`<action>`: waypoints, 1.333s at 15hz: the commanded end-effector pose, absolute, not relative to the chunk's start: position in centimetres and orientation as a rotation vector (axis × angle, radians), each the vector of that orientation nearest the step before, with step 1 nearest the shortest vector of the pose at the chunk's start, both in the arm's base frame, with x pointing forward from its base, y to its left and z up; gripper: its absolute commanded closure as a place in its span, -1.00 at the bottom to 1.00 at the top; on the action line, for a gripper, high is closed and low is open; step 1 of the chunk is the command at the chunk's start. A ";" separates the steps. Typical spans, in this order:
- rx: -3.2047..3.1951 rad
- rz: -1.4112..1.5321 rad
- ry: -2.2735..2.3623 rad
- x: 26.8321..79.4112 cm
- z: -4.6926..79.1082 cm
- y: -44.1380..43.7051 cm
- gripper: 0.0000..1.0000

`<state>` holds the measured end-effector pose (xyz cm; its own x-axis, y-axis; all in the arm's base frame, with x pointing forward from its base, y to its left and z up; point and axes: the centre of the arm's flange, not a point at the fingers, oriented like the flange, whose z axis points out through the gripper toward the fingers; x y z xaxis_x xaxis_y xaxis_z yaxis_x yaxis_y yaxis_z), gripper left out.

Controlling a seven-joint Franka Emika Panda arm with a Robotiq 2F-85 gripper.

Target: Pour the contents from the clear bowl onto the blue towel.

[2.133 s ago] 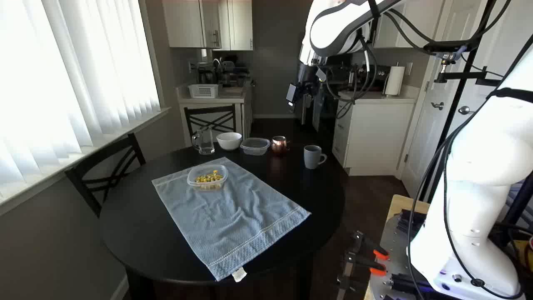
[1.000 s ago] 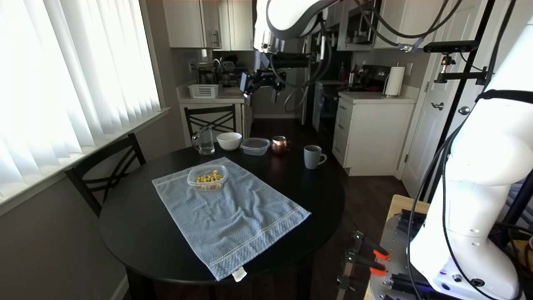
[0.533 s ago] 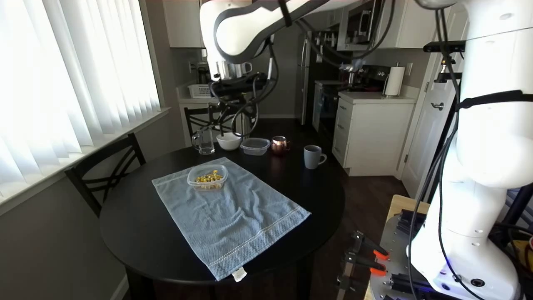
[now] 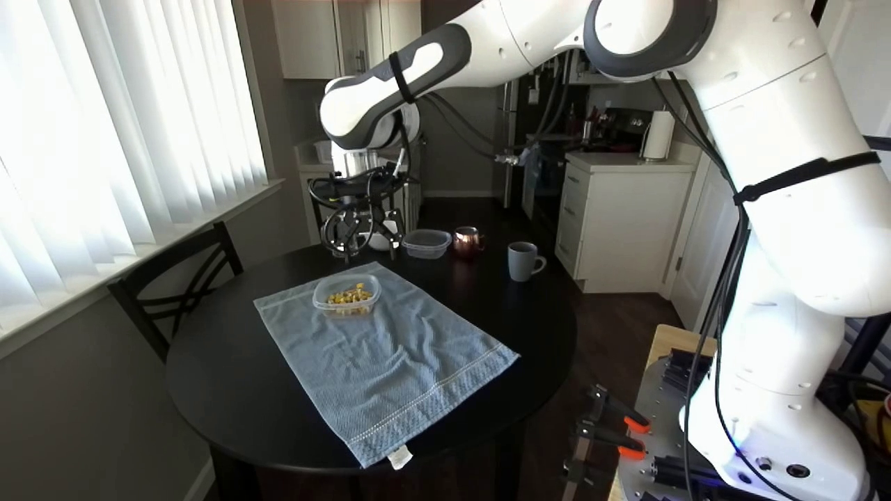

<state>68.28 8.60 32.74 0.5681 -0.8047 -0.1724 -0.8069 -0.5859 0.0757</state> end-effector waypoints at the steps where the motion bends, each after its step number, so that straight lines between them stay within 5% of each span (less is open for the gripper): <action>1: -2.609 0.304 1.554 71.3 32.2 2.3 -1.00; 11: -2.789 -0.023 1.661 74.6 26.3 6.0 -1.00; 20: -2.798 0.021 1.632 73.7 25.8 6.2 -1.00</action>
